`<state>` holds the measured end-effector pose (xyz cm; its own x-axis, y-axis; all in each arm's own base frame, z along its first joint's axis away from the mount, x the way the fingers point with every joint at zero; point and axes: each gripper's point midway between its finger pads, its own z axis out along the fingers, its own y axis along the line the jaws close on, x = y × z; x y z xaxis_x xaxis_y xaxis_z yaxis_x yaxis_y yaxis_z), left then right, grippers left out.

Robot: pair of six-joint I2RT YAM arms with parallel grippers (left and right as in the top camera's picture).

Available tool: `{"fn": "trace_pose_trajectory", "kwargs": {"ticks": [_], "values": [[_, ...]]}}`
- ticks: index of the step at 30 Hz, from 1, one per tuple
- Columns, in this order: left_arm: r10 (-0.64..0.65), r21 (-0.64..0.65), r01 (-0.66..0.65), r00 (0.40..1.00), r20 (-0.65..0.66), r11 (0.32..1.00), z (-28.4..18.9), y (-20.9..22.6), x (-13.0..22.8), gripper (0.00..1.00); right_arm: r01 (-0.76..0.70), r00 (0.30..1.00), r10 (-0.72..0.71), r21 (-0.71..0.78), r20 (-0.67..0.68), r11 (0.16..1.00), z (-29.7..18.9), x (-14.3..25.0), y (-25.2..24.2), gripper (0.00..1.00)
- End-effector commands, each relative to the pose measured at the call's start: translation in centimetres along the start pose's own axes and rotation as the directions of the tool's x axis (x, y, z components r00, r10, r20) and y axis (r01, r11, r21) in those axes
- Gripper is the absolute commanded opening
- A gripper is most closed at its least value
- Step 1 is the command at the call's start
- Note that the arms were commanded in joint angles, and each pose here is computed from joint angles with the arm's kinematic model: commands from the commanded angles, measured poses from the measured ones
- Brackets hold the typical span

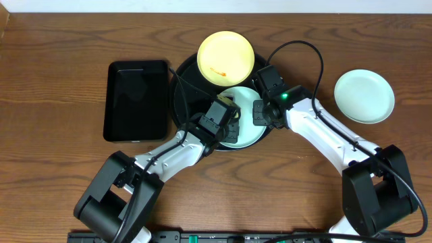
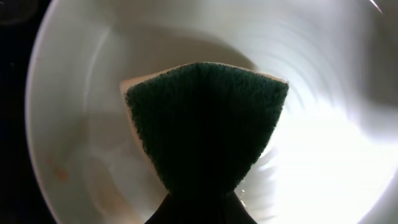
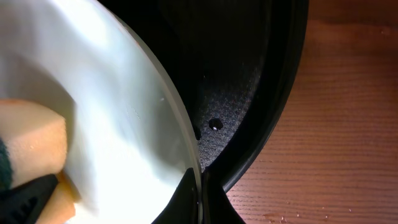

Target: Clean dirty plates on tray and stack at the side

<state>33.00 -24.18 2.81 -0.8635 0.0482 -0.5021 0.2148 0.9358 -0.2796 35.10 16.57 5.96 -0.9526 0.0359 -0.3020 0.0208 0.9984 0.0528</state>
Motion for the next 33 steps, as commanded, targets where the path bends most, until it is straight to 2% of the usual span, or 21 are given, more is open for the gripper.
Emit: {"fn": "trace_pose_trajectory", "kwargs": {"ticks": [1, 19, 33], "values": [[0.009, -0.067, -0.009, 1.0, 0.007, 0.998, 0.5, 1.4, 0.3, 0.08, 0.008, 1.0, -0.008, -0.009, -0.027, 1.0, 0.4, 0.6, 0.0, 0.01], [0.038, -0.066, -0.036, 0.999, 0.024, 0.997, 1.8, 1.5, 0.1, 0.07, 0.019, 0.999, -0.02, -0.017, -0.03, 1.0, 0.4, 0.7, 0.2, 0.01], [0.046, -0.169, -0.027, 0.993, 0.112, 0.985, 1.5, 3.2, -1.8, 0.08, 0.02, 0.999, -0.02, -0.018, -0.03, 1.0, 0.4, 0.7, 0.2, 0.01]]}}
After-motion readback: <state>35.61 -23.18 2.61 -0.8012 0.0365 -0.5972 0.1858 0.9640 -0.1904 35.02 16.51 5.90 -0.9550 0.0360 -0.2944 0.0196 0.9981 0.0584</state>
